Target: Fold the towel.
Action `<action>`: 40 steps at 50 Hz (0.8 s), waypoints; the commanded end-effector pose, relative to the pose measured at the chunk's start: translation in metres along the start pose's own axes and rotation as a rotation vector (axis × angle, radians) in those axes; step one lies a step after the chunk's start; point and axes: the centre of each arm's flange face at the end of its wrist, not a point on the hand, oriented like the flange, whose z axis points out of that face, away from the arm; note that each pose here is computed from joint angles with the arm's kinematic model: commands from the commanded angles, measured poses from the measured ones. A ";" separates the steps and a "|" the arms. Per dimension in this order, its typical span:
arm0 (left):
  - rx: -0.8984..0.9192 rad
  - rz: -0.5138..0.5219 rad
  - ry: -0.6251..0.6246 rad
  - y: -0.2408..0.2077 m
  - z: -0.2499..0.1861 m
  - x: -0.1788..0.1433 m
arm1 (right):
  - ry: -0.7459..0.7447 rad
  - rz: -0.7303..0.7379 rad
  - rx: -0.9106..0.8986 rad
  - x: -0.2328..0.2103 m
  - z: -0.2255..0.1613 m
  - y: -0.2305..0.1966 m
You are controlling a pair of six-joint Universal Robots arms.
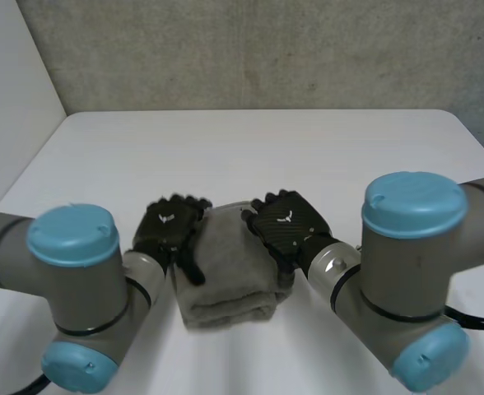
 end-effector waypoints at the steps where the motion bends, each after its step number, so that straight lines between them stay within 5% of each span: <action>1: -0.064 0.005 0.004 0.016 0.001 0.000 | -0.012 0.011 -0.070 -0.002 0.020 0.024; 9: -0.027 0.005 0.004 -0.013 -0.012 -0.001 | 0.005 0.015 -0.033 0.007 0.015 0.004; 11: 0.064 0.001 0.003 -0.048 -0.024 -0.002 | 0.067 0.024 0.085 0.028 -0.007 -0.038; 21: 0.336 -0.027 -0.038 -0.148 -0.063 -0.018 | 0.321 0.170 0.340 0.112 -0.064 -0.110; 30: 0.384 -0.085 -0.233 -0.190 -0.078 -0.051 | 0.514 0.269 0.323 0.161 -0.083 -0.111; 40: 0.364 -0.093 -0.256 -0.186 -0.078 -0.053 | 0.537 0.289 0.257 0.162 -0.078 -0.102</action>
